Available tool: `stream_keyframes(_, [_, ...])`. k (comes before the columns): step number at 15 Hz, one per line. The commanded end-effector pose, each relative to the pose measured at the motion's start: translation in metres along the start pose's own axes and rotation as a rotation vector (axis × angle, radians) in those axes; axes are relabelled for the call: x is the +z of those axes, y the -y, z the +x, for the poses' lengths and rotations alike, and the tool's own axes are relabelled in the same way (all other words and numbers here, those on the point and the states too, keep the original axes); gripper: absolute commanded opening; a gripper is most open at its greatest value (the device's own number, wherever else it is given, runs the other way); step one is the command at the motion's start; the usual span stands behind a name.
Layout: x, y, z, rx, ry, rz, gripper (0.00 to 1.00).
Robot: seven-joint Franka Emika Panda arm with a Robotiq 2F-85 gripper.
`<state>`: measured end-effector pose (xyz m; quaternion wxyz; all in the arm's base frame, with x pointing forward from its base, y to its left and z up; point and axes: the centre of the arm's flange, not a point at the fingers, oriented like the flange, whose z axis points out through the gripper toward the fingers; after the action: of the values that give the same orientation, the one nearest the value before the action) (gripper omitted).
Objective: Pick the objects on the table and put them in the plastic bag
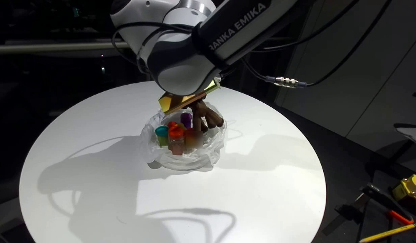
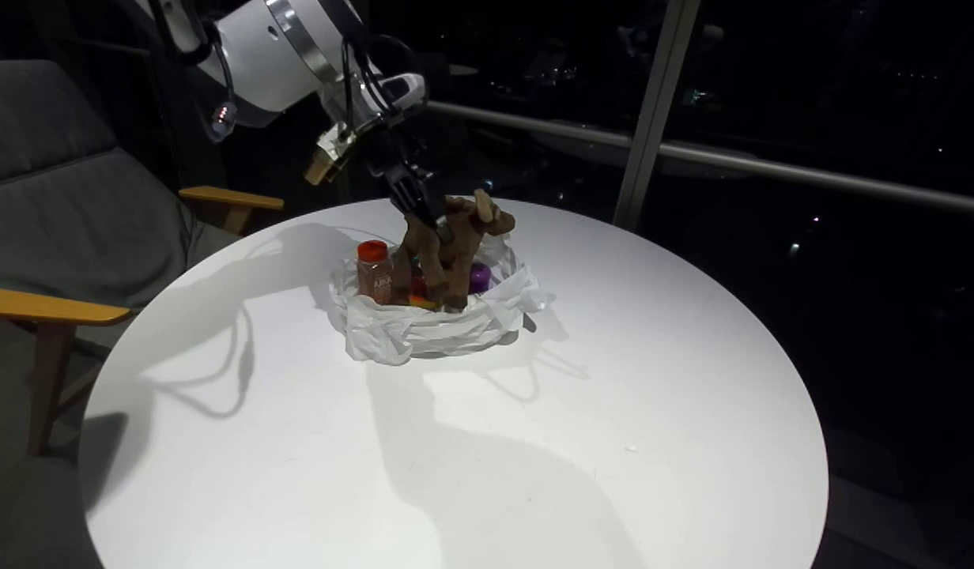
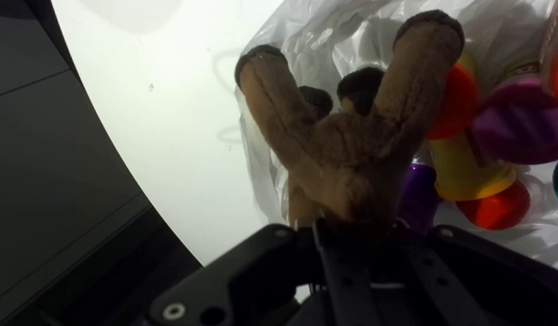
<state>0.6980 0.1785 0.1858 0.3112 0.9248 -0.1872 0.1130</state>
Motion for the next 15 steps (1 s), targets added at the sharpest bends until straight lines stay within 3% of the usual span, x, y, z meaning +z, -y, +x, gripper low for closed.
stream_keyframes(1, [0.008, 0.017, 0.003, -0.007, -0.048, -0.063, 0.03])
stream_keyframes(4, [0.017, 0.019, -0.008, -0.062, -0.045, -0.146, 0.03])
stream_keyframes(8, [0.017, 0.027, -0.025, -0.119, -0.015, -0.19, 0.03])
stream_keyframes(10, [0.017, 0.036, -0.031, -0.139, 0.015, -0.164, 0.03])
stream_keyframes(14, [0.014, 0.054, -0.036, -0.141, -0.028, -0.101, 0.04])
stream_keyframes(15, [0.011, 0.055, -0.032, -0.126, -0.053, -0.087, 0.37])
